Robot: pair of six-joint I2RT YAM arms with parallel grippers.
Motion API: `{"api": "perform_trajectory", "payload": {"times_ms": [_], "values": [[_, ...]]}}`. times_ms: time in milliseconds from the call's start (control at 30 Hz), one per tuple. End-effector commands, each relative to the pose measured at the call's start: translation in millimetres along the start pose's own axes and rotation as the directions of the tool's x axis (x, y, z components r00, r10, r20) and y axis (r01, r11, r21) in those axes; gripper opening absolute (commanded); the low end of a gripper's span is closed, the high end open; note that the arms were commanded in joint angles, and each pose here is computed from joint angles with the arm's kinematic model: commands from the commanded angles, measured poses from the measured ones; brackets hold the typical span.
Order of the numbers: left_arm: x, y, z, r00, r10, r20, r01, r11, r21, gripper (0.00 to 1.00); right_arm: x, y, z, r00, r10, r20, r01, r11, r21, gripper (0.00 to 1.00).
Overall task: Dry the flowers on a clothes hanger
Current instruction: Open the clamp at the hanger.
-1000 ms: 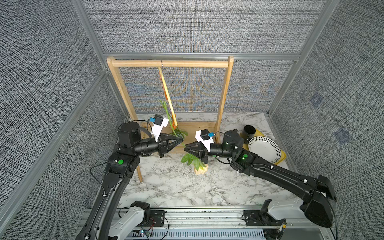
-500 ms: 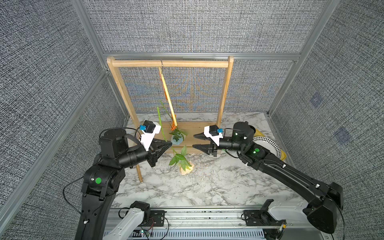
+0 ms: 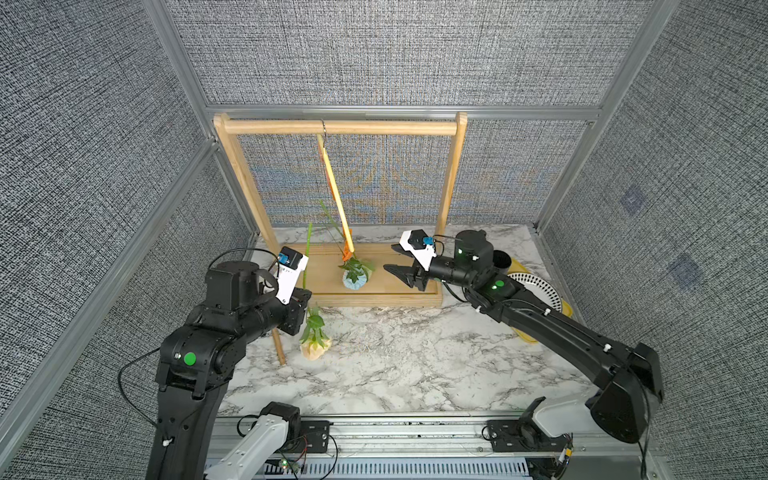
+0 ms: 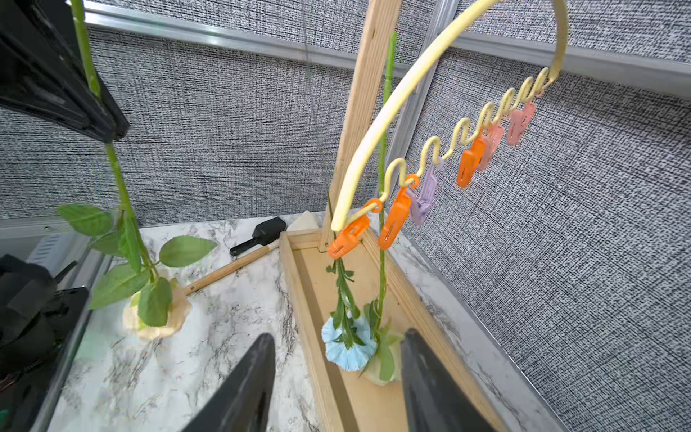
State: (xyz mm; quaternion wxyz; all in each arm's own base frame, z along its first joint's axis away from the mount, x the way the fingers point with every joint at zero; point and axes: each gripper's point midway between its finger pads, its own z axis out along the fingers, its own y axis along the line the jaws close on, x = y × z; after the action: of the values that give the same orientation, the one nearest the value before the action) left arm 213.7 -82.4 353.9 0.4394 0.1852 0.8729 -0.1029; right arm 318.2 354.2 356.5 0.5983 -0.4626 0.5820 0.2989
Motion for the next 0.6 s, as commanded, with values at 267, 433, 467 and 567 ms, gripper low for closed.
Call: {"api": "perform_trajectory", "payload": {"times_ms": [267, 433, 467, 567], "values": [[-63.6, 86.2, 18.6, 0.955, -0.186, 0.229, 0.263, 0.889, -0.374, 0.02, -13.9, -58.3, 46.4, 0.991, -0.126, 0.035, 0.12, 0.982, 0.145, 0.52], [-82.7, 108.3, 36.4, 0.932, -0.237, 0.275, 0.332, 0.863, -0.381, 0.02, -9.4, -80.1, 69.5, 0.99, -0.135, 0.033, 0.13, 0.982, 0.134, 0.48], [-86.5, 111.1, 40.4, 0.927, -0.247, 0.281, 0.342, 0.864, -0.369, 0.02, -8.5, -82.1, 73.9, 0.989, -0.141, 0.037, 0.136, 0.983, 0.124, 0.47], [-98.7, 120.6, 53.9, 0.914, -0.274, 0.298, 0.37, 0.865, -0.34, 0.02, -2.2, -89.0, 87.9, 0.987, -0.157, 0.042, 0.152, 0.984, 0.094, 0.45]]}}
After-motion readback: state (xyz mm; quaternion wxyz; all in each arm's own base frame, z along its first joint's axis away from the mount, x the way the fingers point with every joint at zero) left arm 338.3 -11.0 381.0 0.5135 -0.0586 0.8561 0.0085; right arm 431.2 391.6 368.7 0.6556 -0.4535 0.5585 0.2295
